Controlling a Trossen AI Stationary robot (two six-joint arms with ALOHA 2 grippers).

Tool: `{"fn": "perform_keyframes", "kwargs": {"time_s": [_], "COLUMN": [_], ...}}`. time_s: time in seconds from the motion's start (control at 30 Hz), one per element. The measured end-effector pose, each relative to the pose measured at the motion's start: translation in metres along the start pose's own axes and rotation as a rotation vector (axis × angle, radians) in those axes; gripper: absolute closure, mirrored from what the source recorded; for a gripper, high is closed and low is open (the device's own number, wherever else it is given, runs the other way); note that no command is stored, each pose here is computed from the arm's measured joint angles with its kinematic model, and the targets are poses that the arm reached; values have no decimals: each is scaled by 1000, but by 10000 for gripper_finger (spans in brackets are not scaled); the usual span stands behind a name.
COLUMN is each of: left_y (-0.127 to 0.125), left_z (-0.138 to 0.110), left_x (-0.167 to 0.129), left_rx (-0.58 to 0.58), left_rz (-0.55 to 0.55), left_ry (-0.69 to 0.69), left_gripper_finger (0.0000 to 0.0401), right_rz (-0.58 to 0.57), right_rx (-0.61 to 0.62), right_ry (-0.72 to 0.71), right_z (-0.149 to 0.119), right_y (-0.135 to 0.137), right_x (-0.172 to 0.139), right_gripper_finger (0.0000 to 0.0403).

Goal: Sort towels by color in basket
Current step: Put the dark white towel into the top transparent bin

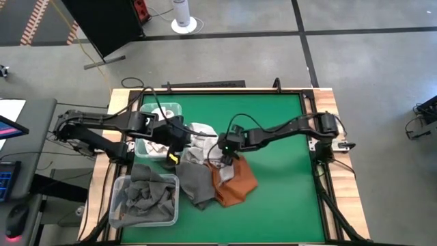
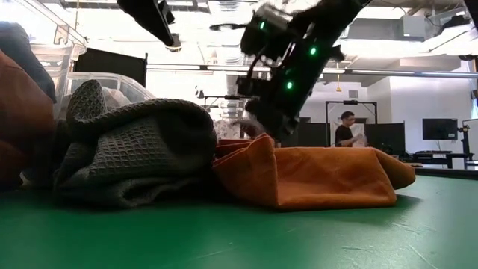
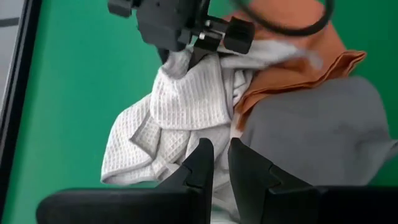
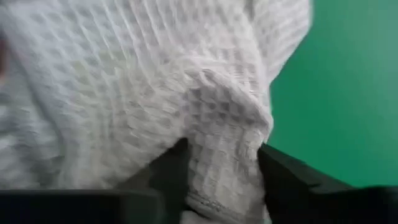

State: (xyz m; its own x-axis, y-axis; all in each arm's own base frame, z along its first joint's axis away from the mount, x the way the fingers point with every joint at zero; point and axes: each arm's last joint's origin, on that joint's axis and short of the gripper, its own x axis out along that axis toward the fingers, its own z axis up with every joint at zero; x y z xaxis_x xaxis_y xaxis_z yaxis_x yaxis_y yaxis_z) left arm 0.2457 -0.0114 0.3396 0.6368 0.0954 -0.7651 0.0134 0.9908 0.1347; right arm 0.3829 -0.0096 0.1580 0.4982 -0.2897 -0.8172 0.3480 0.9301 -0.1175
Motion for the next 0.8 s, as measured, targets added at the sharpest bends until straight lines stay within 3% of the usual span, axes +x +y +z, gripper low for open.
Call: {"fn": "perform_keyframes", "kwargs": {"time_s": [0.2,0.23,0.43,0.63,0.8], "left_y": [0,0,2,6,9], "left_z": [0,0,0,3,17], "left_x": [0,0,0,0,-3], "left_rx": [14,16,65,162,204], "left_rz": [15,15,55,176,288], "left_ry": [1,1,5,-11,-130], "left_gripper_finger": [360,360,360,357,314], "right_rz": [59,62,48,13,33], "right_rx": [-24,-34,-38,-28,3], "right_ry": [41,39,-48,-282,-482], "right_z": [-1,0,19,35,32], "right_y": [-12,-13,-30,-48,-61], "right_x": [15,13,-34,-127,-201], "right_gripper_finger": [362,373,372,372,372]}}
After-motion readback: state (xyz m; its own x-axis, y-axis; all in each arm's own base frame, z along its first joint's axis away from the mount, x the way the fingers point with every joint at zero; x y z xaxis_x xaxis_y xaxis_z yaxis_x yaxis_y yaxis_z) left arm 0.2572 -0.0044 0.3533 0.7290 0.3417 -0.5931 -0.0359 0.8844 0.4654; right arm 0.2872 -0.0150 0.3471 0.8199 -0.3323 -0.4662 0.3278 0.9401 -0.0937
